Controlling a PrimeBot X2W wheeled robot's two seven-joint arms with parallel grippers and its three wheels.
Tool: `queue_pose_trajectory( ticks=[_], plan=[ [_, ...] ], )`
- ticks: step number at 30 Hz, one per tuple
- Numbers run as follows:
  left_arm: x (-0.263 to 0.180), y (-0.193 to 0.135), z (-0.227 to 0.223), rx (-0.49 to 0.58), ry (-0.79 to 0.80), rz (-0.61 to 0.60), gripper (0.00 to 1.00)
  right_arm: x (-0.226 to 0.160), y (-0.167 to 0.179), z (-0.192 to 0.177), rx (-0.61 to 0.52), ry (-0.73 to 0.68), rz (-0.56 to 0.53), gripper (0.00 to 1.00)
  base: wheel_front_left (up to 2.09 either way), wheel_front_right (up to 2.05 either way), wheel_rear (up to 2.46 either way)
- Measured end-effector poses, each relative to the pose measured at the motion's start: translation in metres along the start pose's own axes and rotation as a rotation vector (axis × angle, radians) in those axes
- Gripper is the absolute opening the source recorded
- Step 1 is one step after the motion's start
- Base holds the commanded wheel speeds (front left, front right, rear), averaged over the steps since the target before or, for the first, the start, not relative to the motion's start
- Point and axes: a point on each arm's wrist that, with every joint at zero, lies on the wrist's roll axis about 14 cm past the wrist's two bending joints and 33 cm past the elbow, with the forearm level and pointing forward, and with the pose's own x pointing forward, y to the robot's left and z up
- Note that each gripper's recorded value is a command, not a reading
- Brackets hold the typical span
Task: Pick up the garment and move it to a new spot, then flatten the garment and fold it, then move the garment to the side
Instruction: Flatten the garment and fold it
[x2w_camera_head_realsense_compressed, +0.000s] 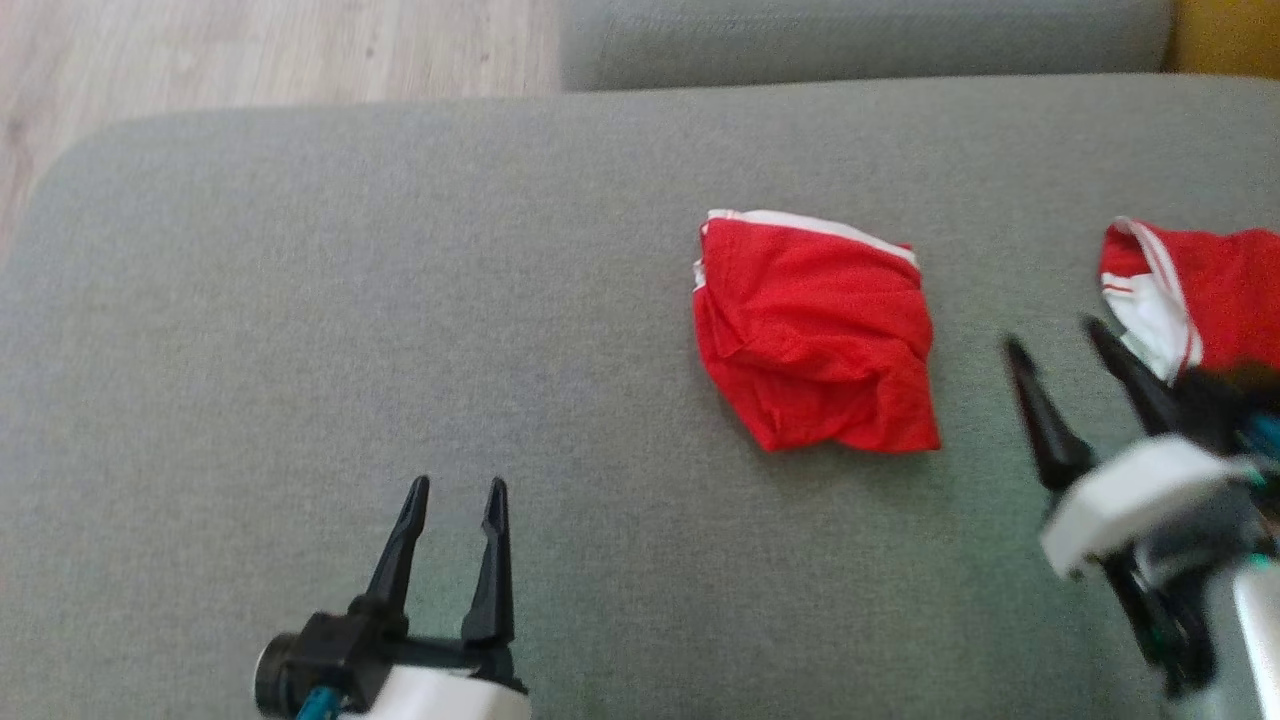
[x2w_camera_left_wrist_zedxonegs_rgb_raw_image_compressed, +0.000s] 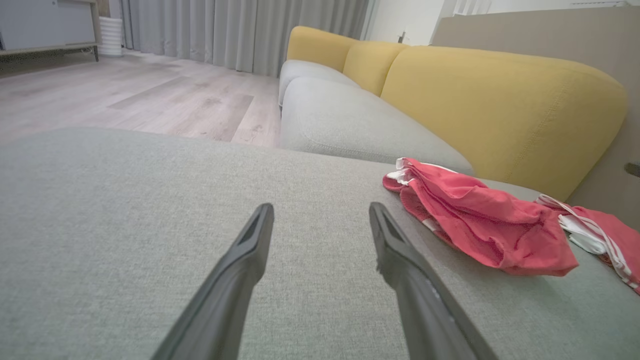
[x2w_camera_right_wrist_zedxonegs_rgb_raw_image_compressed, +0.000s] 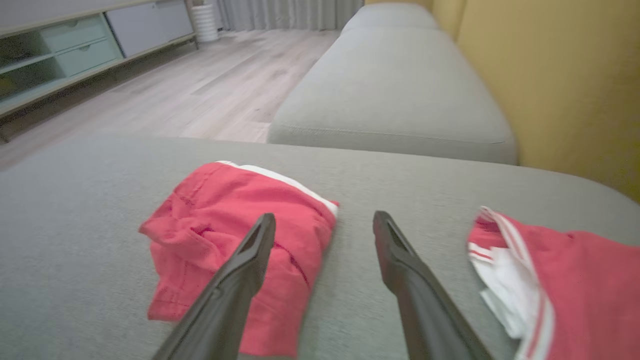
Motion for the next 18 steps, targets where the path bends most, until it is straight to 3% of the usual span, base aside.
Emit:
queue_pose_trajectory(
  ticks=[5,10,11,12,13,15,18],
  plan=[
    [-0.013,0.006,0.004,0.014,-0.018,0.017,1.0,-0.043,-0.034,-0.016,0.02,-0.061,-0.161,1.0,0.0,0.0,0.0],
    [-0.022,0.008,0.001,0.017,-0.013,0.022,1.0,-0.055,-0.041,-0.02,0.036,-0.106,-0.208,1.0,0.0,0.0,0.0],
    [-0.022,0.008,0.001,0.02,-0.013,0.022,1.0,-0.052,-0.04,-0.02,0.038,-0.108,-0.206,0.91,0.0,0.0,0.0],
    [-0.022,0.007,0.001,0.022,-0.012,0.018,1.0,-0.047,-0.039,-0.021,0.036,-0.103,-0.197,0.75,0.0,0.0,0.0],
    [-0.022,0.007,0.0,0.022,-0.009,0.016,1.0,-0.041,-0.036,-0.019,0.031,-0.102,-0.182,0.38,0.0,0.0,0.0],
    [-0.02,0.006,-0.003,0.02,-0.002,0.01,1.0,-0.023,-0.028,-0.01,0.023,-0.113,-0.144,0.0,0.0,0.0,0.0],
    [-0.018,0.006,-0.005,0.02,0.004,0.007,1.0,0.0,-0.016,0.002,-0.011,-0.115,-0.085,0.0,0.0,0.0,0.0]
  ],
)
